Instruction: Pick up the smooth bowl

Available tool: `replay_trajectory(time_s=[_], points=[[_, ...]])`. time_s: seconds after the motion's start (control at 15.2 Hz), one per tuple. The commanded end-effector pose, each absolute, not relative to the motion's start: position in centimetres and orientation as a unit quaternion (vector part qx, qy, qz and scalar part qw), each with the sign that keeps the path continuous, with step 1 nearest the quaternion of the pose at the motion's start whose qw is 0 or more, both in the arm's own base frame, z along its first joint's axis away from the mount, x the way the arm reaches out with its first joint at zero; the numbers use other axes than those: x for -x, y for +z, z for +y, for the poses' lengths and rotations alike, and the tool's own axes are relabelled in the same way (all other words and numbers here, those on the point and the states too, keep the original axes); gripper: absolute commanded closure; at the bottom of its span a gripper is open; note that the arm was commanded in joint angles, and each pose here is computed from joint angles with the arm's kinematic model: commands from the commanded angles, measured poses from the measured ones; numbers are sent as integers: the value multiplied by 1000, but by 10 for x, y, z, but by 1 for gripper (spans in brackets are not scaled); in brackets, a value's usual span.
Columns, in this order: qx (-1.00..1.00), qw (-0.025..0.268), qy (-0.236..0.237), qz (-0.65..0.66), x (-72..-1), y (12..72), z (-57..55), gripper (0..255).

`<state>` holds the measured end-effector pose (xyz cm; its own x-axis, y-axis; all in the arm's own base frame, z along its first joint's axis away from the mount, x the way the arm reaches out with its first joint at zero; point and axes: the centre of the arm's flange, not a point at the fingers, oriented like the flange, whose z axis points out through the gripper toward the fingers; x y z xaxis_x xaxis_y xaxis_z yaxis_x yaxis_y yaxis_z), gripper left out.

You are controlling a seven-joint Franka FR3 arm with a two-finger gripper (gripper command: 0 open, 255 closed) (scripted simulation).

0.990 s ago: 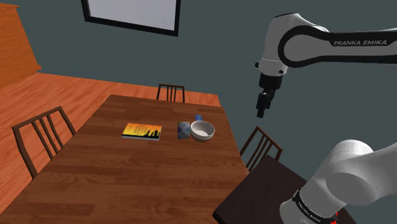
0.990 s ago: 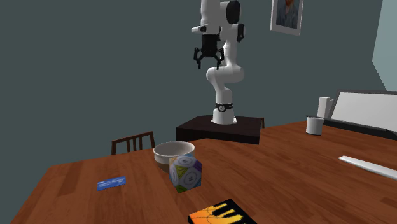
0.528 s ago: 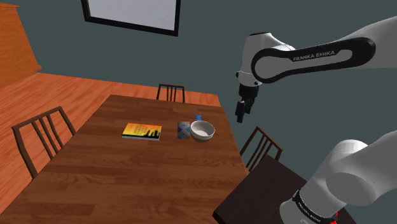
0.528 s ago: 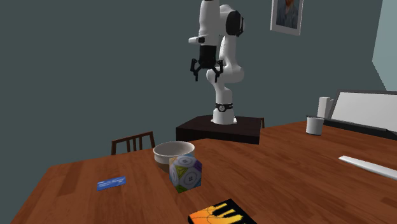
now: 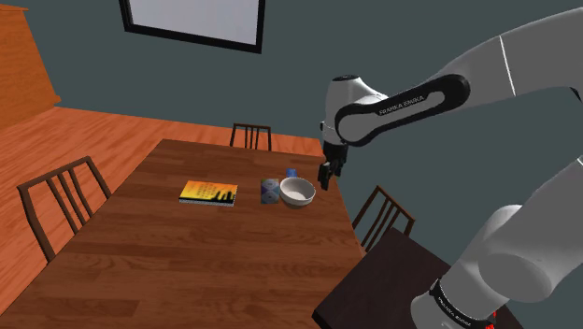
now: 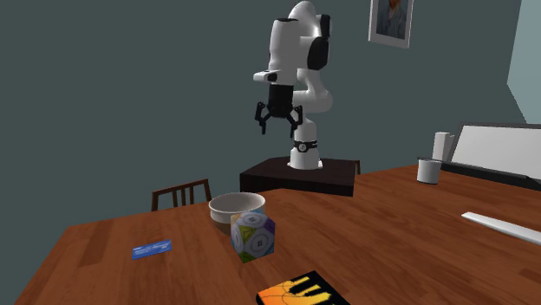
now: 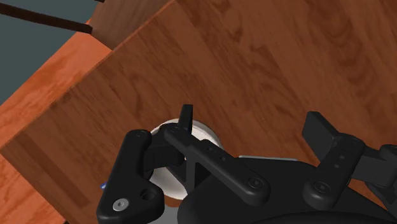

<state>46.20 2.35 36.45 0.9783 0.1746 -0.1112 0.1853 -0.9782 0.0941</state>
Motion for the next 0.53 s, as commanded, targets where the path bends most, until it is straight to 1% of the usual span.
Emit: replay_trajectory(time_s=[0.0,0.46], points=[[-993,55,-46,92,-480,348,23,0],[-993,65,-32,96,-542,284,34,0]])
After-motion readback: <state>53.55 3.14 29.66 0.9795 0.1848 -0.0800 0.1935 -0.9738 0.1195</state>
